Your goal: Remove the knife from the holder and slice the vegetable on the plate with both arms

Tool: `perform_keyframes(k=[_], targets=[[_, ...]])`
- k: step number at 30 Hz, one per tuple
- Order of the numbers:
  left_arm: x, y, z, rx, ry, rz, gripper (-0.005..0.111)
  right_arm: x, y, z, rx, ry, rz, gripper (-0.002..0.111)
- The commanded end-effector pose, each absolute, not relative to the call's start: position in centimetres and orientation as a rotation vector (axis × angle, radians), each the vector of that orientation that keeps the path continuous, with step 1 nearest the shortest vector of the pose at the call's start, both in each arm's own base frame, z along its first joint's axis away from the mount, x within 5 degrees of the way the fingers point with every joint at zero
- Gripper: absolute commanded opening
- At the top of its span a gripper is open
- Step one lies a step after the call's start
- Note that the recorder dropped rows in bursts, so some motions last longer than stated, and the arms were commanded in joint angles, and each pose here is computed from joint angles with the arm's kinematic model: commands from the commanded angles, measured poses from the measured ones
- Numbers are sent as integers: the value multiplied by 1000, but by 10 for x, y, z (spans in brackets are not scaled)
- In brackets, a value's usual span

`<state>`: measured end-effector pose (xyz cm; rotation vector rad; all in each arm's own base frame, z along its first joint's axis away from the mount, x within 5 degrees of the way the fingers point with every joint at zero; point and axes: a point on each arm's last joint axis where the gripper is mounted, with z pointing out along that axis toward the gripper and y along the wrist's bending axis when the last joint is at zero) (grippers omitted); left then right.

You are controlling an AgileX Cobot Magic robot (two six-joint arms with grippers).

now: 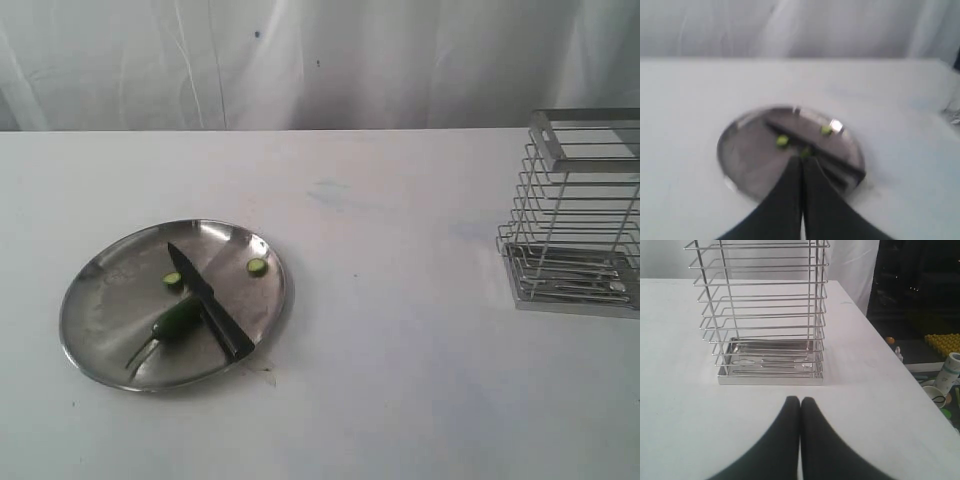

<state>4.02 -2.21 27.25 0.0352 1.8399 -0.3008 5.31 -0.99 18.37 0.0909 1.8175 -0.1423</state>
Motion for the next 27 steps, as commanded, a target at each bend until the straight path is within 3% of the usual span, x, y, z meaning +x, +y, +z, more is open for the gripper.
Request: perform_keyframes(k=[1, 4, 7, 10, 16, 27], targets=[[49, -7, 220, -151, 1889, -194, 0, 53, -10, 183, 88, 1816, -146, 0], [56, -2, 180, -127, 1770, -102, 0, 53, -10, 183, 88, 1816, -146, 0], [47, -4, 156, 14, 2052, -23, 0, 53, -10, 183, 88, 1816, -146, 0], [47, -4, 157, 141, 2044, 41, 0, 53, -10, 183, 88, 1816, -146, 0], [48, -14, 159, 29, 2022, -183, 0, 53, -10, 183, 88, 1816, -146, 0], [48, -14, 159, 28, 2022, -183, 0, 53, -10, 183, 88, 1816, -146, 0]])
